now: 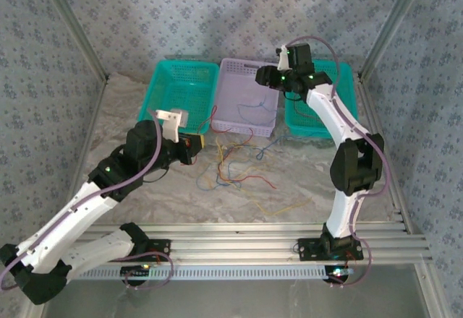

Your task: Untangle the cables

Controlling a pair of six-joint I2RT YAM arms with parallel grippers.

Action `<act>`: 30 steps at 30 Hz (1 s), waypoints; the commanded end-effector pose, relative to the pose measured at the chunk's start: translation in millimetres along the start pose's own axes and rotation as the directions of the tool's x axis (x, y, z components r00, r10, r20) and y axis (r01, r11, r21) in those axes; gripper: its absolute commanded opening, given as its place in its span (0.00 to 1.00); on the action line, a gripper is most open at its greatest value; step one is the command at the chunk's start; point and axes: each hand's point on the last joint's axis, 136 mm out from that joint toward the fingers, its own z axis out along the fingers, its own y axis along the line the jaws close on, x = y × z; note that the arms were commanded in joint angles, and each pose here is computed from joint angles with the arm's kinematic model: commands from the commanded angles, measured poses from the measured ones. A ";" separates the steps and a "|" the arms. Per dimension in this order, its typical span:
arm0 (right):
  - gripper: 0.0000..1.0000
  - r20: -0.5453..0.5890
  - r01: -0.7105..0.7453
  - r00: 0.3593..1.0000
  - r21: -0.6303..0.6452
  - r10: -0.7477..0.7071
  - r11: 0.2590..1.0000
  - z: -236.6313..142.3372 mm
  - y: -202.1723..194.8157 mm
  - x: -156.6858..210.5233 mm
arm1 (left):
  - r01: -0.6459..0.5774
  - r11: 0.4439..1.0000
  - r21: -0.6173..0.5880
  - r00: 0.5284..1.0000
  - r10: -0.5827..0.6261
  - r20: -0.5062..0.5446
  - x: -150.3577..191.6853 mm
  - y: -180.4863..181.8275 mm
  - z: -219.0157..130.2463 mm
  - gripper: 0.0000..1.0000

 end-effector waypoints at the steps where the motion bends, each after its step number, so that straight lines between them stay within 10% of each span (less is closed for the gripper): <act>1: 0.52 0.046 -0.008 0.999 -0.024 0.009 1.000 -32.0 14.0 -5.9 | -0.011 0.999 0.031 0.999 0.010 0.053 -19.3 -12.9 -4.0 0.00; 16: 0.64 0.512 0.016 0.852 0.190 -0.113 0.982 -242.6 10.4 4.5 | -0.137 0.975 0.175 0.988 0.121 0.100 -96.3 -80.7 79.9 0.00; 30: 1.00 0.582 -0.109 0.807 0.312 -0.099 0.944 -314.0 -29.9 68.1 | -0.247 0.925 0.288 0.968 0.251 0.023 -118.5 -155.3 222.8 0.00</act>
